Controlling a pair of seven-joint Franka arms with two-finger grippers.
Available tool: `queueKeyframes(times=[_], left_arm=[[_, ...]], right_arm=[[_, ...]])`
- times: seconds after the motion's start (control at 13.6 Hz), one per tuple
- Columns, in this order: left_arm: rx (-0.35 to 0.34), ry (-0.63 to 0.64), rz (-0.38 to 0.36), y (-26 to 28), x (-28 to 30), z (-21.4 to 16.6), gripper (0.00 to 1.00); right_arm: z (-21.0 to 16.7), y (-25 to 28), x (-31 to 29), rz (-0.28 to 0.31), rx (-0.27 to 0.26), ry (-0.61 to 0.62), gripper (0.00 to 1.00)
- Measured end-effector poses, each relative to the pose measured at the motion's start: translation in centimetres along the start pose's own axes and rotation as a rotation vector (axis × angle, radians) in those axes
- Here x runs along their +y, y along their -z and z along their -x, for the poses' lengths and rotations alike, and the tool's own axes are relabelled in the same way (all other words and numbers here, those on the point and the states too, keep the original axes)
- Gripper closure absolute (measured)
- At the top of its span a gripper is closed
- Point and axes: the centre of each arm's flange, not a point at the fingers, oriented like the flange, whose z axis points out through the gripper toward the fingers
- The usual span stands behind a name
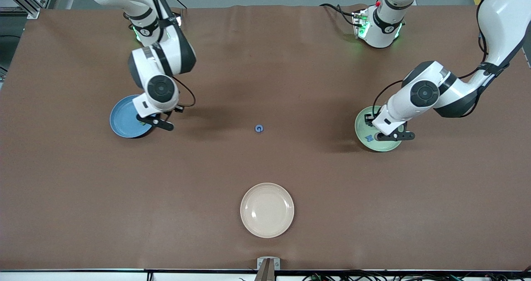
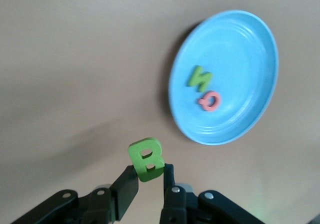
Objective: Sort uppercase to blue plate, lowercase to green plate
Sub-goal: 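Carry the B to the blue plate while the left gripper carries the m, then release the B on the blue plate while the left gripper releases the m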
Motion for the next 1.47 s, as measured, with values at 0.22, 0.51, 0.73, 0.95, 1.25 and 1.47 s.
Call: queueKeyframes(times=[0.22,0.51,0.73,0.95,1.25,1.47], left_arm=[[0.012,-0.064,-0.035,-1.0,-2.4,-0.3,0.59],[0.028,-0.12,-0.029,-2.5,-4.5,-1.0,0.59],[0.042,-0.13,-0.008,-3.2,-5.5,-1.3,0.59],[0.051,-0.139,-0.017,-3.2,-5.6,-1.4,0.59],[0.054,-0.143,-0.021,-3.2,-5.6,-1.4,0.47],[0.053,-0.144,-0.022,-3.3,-5.6,-1.4,0.16]], right_arm=[[-1.5,-2.1,5.2,-0.016,-0.081,0.085,0.73],[-6.1,-6.3,17.1,-0.113,-0.219,0.181,0.73],[-6.4,-7.2,20.1,-0.16,-0.243,0.183,0.73],[-5.8,-6.5,17.9,-0.209,-0.248,0.187,0.67],[-6.2,-4.5,16.7,-0.242,-0.219,0.191,0.23],[-6.3,-1.2,14.3,-0.228,-0.172,0.124,0.0]])
